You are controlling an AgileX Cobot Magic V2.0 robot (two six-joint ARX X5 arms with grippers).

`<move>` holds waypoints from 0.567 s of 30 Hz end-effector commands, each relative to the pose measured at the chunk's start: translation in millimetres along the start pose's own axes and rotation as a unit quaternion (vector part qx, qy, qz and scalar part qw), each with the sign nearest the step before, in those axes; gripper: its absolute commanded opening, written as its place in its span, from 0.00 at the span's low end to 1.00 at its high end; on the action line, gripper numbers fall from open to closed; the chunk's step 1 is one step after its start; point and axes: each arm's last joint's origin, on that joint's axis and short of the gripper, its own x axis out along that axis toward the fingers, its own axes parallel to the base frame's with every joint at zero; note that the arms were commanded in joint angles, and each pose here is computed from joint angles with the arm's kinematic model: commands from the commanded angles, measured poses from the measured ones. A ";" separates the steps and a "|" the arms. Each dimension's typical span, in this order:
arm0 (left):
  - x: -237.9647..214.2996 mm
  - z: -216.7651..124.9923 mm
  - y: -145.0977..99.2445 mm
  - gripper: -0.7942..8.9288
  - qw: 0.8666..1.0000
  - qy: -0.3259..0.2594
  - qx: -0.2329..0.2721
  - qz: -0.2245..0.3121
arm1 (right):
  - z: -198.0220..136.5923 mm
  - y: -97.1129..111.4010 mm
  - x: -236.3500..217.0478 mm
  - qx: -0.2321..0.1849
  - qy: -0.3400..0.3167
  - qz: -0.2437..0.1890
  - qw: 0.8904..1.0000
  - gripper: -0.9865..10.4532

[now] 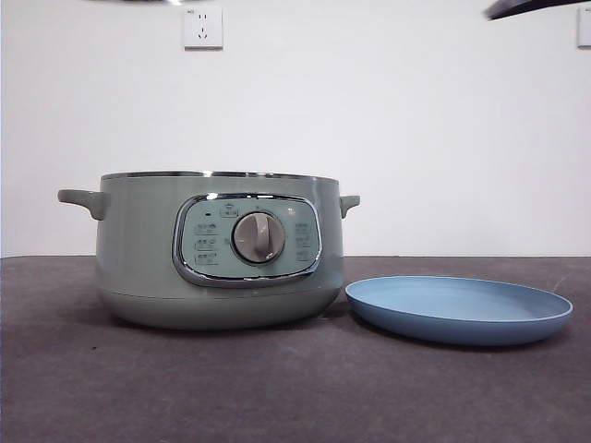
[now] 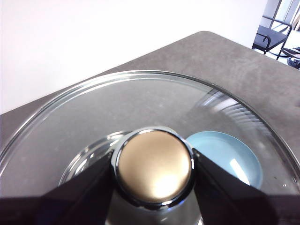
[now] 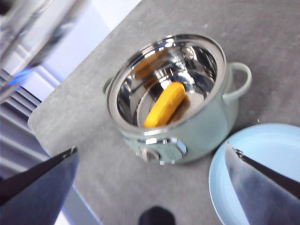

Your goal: Take the corn out from the steamer,put the corn on the plate,close the lid

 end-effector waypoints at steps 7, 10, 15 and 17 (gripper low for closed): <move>-80.7 -4.0 -20.5 0.07 0.999 -0.045 0.008 0.016 | 8.0 6.3 76.6 0.022 0.012 0.012 1.000 0.63; -102.9 -12.5 -26.9 0.07 0.999 -0.042 0.007 0.022 | 11.9 10.4 106.7 0.017 0.034 0.001 0.999 0.63; -132.6 -27.3 -35.1 0.07 0.999 -0.034 0.005 0.041 | 29.5 18.4 157.2 0.009 0.062 0.007 0.998 0.63; -141.3 -32.3 -37.9 0.07 0.999 -0.032 0.004 0.041 | 36.7 23.2 177.9 0.004 0.074 -0.009 0.997 0.63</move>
